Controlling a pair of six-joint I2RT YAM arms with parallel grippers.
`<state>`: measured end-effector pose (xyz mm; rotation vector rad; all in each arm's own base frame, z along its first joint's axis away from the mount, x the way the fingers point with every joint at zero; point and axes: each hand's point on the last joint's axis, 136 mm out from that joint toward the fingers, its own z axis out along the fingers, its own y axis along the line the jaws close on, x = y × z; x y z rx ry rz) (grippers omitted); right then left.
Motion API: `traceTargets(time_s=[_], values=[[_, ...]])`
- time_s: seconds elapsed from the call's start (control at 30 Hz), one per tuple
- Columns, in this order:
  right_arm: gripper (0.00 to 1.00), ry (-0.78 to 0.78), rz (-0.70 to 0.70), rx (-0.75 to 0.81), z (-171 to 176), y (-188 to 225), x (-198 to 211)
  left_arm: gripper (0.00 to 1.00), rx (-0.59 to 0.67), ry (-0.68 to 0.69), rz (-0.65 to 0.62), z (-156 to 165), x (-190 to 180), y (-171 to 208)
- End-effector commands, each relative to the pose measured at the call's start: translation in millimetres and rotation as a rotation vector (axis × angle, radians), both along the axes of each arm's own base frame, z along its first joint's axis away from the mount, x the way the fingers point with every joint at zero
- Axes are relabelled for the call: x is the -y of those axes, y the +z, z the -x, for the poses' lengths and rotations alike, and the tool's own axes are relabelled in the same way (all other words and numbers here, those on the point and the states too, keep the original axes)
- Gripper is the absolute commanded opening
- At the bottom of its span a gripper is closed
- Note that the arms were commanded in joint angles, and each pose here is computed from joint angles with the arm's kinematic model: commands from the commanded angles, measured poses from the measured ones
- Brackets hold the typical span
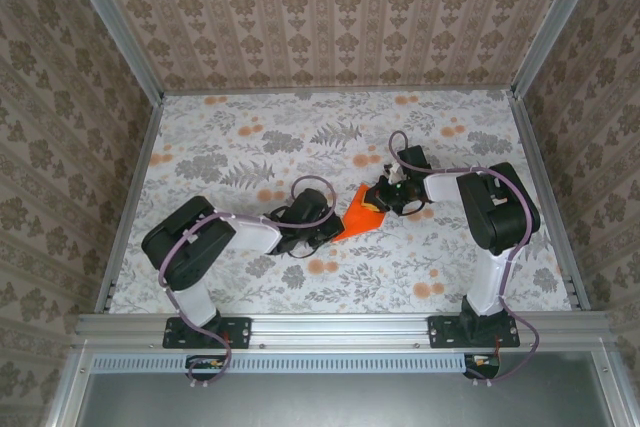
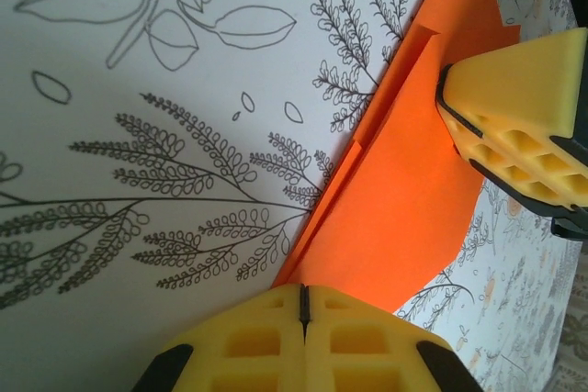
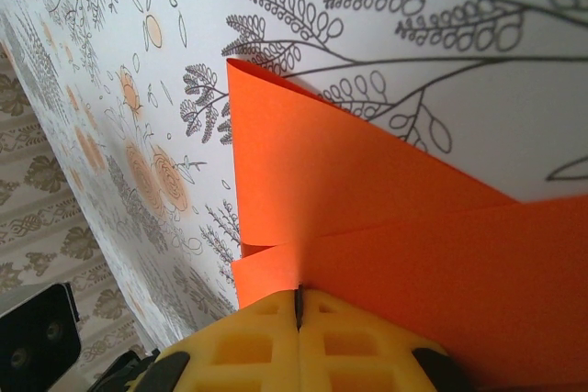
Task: Fold a paper plane with a square sheet of paper (pick it up from the middle)
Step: Fourth fold the wing at the center of the table.
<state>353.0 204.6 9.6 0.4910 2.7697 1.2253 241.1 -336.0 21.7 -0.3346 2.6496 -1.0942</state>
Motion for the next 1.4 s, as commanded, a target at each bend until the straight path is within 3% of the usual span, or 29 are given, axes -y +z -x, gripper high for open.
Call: traceTargets(time_s=[0.0,0.2,0.37,0.5,0.63,0.93,1.1,1.37], values=[[0.05,-0.063,0.226,-0.199,37,-65,40,0.0,-0.097,0.048,-0.052,11,-17,-25],[0.1,0.041,0.029,0.107,0,15,7,0.0,-0.134,0.062,-0.085,16,-25,-32],[0.16,0.112,-0.028,0.229,8,51,-15,0.0,-0.149,0.058,-0.101,18,-27,-35],[0.16,0.141,-0.022,0.198,25,43,-29,0.0,-0.157,0.058,-0.105,19,-27,-37],[0.09,0.163,-0.022,0.142,37,25,-41,0.0,-0.166,0.06,-0.116,21,-30,-40],[0.05,0.228,0.009,0.073,45,-1,-50,0.0,-0.202,0.085,-0.145,25,-39,-46],[0.05,0.209,0.073,0.049,39,-17,-29,0.0,-0.243,0.098,-0.188,32,-48,-53],[0.05,0.021,0.135,0.047,-8,-28,33,0.0,-0.284,0.116,-0.221,40,-60,-60]])
